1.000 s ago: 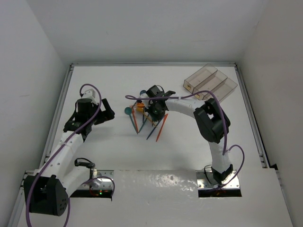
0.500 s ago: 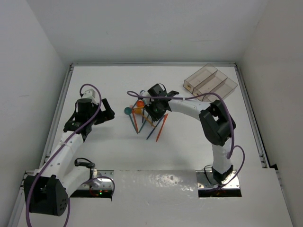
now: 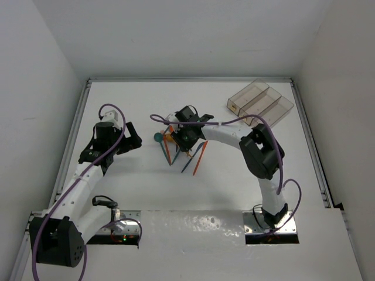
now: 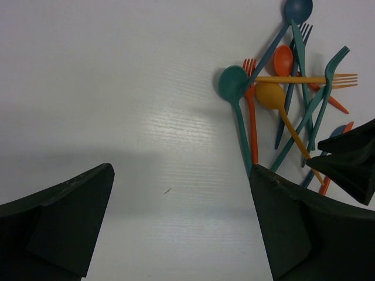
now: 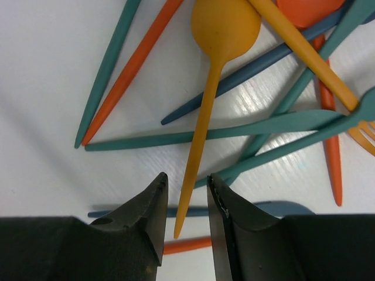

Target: Sort the eating utensils into containers

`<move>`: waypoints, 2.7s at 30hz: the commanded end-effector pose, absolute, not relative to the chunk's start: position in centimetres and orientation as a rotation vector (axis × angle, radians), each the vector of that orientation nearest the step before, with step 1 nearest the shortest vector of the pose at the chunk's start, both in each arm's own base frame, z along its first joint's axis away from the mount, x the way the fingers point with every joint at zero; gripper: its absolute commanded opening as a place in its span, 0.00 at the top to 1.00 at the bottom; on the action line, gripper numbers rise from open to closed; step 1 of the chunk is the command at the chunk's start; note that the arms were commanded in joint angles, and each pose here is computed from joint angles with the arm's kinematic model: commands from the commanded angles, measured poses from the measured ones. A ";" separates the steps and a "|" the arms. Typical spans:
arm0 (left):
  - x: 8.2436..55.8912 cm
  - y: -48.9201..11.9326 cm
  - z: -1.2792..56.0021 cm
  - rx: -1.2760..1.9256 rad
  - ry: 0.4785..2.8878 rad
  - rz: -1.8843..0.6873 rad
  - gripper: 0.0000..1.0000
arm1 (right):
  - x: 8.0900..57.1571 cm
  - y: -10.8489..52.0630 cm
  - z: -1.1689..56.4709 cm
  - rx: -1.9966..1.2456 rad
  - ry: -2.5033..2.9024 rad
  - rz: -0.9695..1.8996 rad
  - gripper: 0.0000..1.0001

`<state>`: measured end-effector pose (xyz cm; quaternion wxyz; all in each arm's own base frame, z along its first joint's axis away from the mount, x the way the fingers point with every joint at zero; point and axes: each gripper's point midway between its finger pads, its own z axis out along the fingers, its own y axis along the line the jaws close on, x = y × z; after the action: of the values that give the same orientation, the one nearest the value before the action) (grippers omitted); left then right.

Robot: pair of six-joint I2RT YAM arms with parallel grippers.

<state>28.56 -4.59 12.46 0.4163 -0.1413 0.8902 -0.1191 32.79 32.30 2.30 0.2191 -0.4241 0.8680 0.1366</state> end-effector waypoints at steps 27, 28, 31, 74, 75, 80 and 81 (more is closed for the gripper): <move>29.3 -4.1 13.3 -0.372 2.207 -0.276 0.01 | 36.4 27.2 15.2 -0.732 2.208 0.116 1.00; 29.3 -4.1 13.3 -0.376 2.208 -0.276 0.01 | 37.9 25.2 16.3 -0.617 2.210 0.067 1.00; 29.3 -4.1 13.1 -0.377 2.213 -0.277 0.01 | 42.0 19.4 19.1 -0.179 2.218 -0.045 1.00; 29.0 -5.4 10.2 -0.393 2.334 -0.340 0.10 | 60.1 1.9 8.5 0.890 2.105 0.073 0.52; 28.8 -5.6 9.8 -0.418 2.350 -0.357 0.14 | 59.9 1.8 9.3 0.876 2.095 0.068 0.51; 28.6 -7.1 10.0 -0.502 2.350 -0.402 0.33 | 57.1 1.7 15.2 0.751 2.048 0.027 0.49; 28.6 -7.8 10.2 -0.491 2.352 -0.402 0.34 | 55.9 1.9 14.8 0.729 2.068 0.006 0.49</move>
<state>27.67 -6.17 8.59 0.3318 -0.1724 0.9177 -0.1343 56.25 1.94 6.77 0.3798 0.3284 0.8648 0.0002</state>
